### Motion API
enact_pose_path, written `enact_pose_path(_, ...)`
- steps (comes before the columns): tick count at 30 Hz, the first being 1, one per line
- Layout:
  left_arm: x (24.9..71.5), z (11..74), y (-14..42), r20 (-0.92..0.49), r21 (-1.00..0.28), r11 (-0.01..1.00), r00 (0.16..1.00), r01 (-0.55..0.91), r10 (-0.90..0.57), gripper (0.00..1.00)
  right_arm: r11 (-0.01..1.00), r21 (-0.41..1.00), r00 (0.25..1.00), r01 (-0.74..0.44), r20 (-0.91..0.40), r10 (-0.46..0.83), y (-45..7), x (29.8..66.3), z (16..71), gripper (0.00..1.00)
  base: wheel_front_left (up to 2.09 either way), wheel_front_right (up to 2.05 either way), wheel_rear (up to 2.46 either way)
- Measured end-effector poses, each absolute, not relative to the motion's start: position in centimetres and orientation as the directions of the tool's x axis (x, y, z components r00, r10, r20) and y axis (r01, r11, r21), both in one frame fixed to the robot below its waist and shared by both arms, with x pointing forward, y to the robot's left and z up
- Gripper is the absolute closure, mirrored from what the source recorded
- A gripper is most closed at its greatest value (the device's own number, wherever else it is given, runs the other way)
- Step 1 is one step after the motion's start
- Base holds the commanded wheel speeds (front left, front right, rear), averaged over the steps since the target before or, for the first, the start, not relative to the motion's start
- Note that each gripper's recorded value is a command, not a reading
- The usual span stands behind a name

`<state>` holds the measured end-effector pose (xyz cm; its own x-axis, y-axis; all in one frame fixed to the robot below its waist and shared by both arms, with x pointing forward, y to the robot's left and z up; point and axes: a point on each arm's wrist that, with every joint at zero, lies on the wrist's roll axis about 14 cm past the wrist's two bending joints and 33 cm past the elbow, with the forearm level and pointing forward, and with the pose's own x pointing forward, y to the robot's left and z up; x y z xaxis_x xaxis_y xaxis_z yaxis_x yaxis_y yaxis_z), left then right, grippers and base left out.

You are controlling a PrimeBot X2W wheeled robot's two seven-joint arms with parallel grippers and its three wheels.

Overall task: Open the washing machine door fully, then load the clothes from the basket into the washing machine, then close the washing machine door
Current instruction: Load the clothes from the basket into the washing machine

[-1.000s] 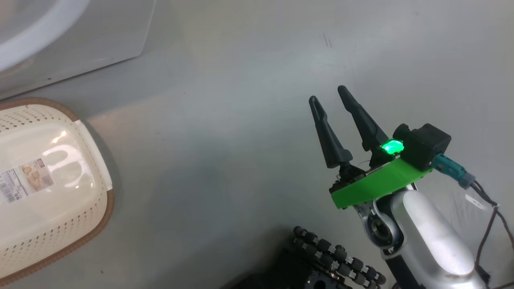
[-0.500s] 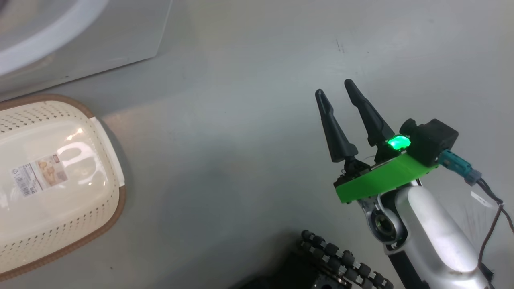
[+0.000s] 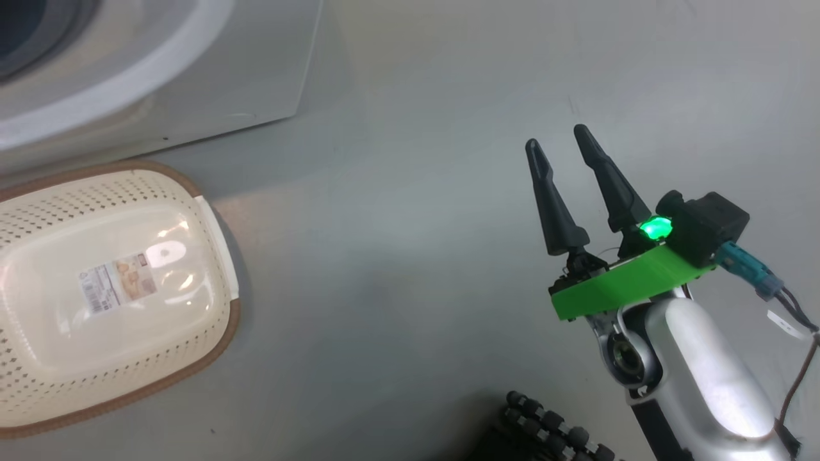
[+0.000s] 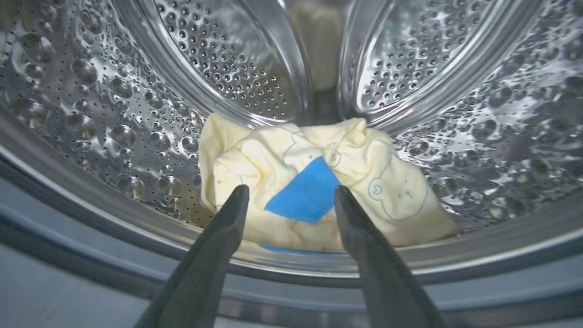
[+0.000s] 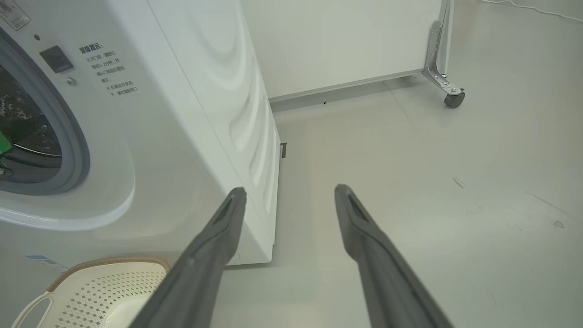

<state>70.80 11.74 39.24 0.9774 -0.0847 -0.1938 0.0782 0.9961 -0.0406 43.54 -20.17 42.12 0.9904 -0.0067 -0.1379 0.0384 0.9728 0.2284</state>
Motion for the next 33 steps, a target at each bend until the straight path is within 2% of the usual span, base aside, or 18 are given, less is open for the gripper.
enact_pose_path(13,61.7,42.8,9.7,-0.045,-0.109,0.975,0.979,0.194,-0.2,0.0,0.978,0.209,0.996,0.003,-0.085,0.015,-19.2,43.1,43.9,0.0,0.0,0.0,0.0)
enact_pose_path(23,52.1,43.2,9.3,-0.079,-0.175,0.956,0.965,0.234,-0.251,0.0,0.983,0.185,0.998,-0.016,-0.063,0.028,-18.7,42.1,45.5,0.0,0.0,0.0,0.0)
enact_pose_path(33,46.6,45.8,11.3,-0.058,-0.181,0.965,0.977,0.191,-0.204,0.0,0.983,0.172,0.996,-0.066,-0.051,0.076,-17.1,40.7,47.4,0.0,0.0,0.0,0.0)
